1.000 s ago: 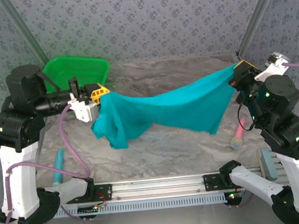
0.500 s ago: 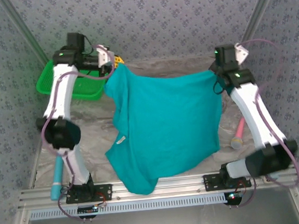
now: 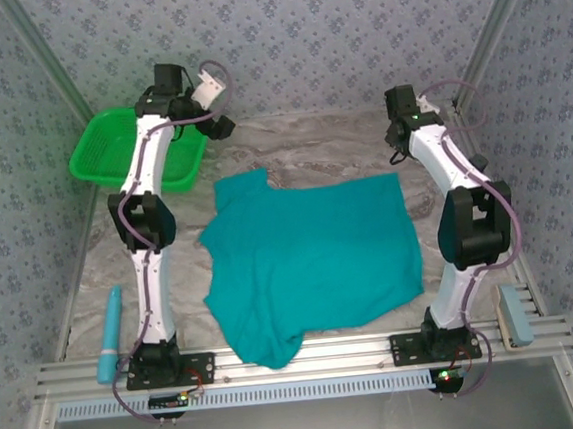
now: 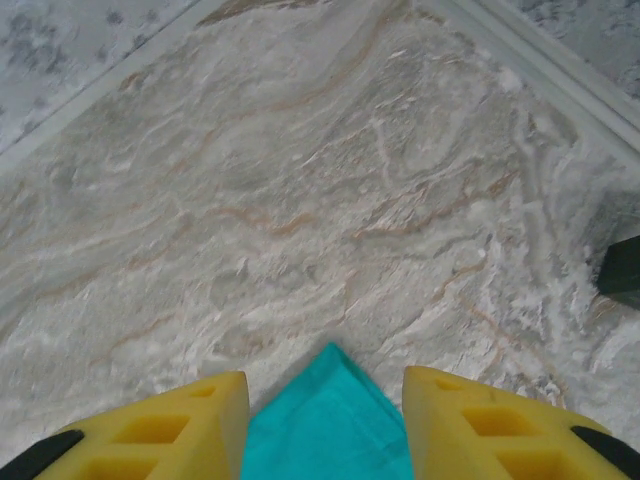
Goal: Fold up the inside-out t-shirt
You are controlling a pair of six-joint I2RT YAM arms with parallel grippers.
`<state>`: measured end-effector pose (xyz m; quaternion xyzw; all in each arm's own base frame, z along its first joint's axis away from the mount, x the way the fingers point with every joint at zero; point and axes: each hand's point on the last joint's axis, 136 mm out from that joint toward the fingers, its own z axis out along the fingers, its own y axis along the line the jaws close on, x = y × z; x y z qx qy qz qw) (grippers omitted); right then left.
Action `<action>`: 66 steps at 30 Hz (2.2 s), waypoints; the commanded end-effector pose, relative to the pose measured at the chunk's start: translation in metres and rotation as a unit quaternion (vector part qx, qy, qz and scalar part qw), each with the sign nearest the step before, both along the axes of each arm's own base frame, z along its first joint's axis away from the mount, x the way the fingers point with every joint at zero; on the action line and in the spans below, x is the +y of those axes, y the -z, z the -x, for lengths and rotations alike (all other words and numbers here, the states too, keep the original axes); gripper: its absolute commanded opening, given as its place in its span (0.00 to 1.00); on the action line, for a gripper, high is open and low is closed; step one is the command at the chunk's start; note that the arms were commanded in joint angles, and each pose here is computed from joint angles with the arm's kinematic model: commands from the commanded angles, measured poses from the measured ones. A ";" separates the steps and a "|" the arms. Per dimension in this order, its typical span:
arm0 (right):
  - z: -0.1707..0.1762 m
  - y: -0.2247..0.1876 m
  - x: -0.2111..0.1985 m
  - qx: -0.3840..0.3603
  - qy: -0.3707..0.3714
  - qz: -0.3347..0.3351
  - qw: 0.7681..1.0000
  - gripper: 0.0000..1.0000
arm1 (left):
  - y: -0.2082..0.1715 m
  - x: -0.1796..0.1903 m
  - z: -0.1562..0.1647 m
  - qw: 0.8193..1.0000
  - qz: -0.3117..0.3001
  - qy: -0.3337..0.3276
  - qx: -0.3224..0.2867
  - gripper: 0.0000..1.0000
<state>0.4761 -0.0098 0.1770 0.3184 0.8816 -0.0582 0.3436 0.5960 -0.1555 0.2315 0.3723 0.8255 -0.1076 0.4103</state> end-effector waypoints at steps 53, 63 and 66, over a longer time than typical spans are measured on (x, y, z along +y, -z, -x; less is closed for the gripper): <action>0.089 0.056 0.060 0.064 -0.169 -0.103 0.978 0.47 | 0.066 -0.090 0.082 0.952 0.023 -0.246 0.179 1.00; 0.107 0.031 0.169 0.013 -0.368 -0.055 0.928 0.46 | 0.143 -0.059 0.153 0.873 0.116 -0.350 0.320 1.00; 0.102 0.029 0.171 -0.002 -0.363 -0.063 0.930 0.45 | 0.171 -0.053 0.132 0.876 0.060 -0.361 0.313 1.00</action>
